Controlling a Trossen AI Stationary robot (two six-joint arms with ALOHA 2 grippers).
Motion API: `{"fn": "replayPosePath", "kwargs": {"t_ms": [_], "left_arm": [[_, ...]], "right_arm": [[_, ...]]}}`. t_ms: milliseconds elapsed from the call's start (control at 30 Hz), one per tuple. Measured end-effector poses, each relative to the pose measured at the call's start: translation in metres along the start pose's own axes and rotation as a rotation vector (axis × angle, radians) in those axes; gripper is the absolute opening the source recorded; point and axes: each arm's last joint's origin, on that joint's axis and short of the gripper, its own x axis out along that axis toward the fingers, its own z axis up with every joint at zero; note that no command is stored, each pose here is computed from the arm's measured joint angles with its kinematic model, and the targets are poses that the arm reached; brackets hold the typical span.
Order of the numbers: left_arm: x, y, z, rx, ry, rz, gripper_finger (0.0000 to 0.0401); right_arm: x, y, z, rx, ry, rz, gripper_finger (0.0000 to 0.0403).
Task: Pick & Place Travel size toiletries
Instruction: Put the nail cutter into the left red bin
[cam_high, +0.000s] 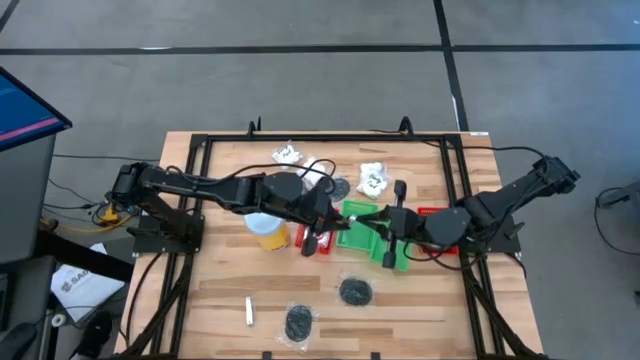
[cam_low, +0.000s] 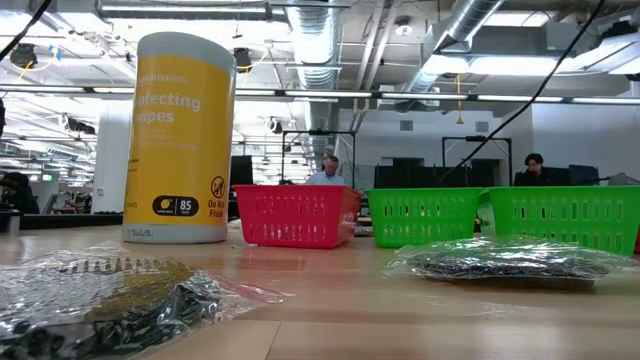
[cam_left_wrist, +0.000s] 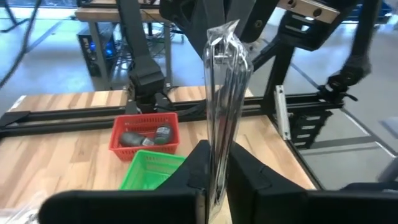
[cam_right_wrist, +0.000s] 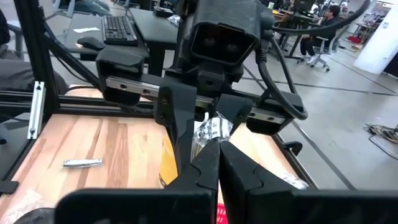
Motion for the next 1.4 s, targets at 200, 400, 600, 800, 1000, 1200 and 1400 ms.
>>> {"fn": "replayPosePath", "kwargs": {"t_ms": [200, 400, 600, 800, 1000, 1200, 1400], "left_arm": [[0.000, 0.003, -0.003, -0.010, 0.028, 0.019, 0.0016], [-0.001, 0.007, -0.010, -0.026, 0.108, 0.121, 0.0016], [-0.004, 0.016, -0.022, -0.050, 0.223, 0.216, 0.0016], [-0.006, 0.029, -0.034, -0.096, 0.337, 0.268, 0.0016], [-0.002, 0.044, -0.051, -0.109, 0.410, 0.341, 0.0016], [0.002, 0.063, -0.080, -0.170, 0.491, 0.392, 0.0016], [0.014, 0.073, -0.106, -0.217, 0.579, 0.399, 0.0017]], "right_arm": [[0.000, 0.000, -0.002, -0.015, 0.017, -0.005, 0.0000], [-0.009, -0.009, 0.000, -0.019, 0.021, -0.049, 0.0000], [-0.018, -0.016, 0.000, 0.009, 0.030, -0.050, 0.0000], [-0.018, -0.015, -0.010, 0.035, 0.112, -0.053, 0.0000], [-0.012, -0.007, -0.023, 0.044, 0.209, -0.027, 0.0000], [-0.011, 0.006, -0.029, 0.037, 0.246, 0.013, 0.0000], [-0.009, 0.014, -0.033, 0.017, 0.259, 0.028, 0.0000]]}}
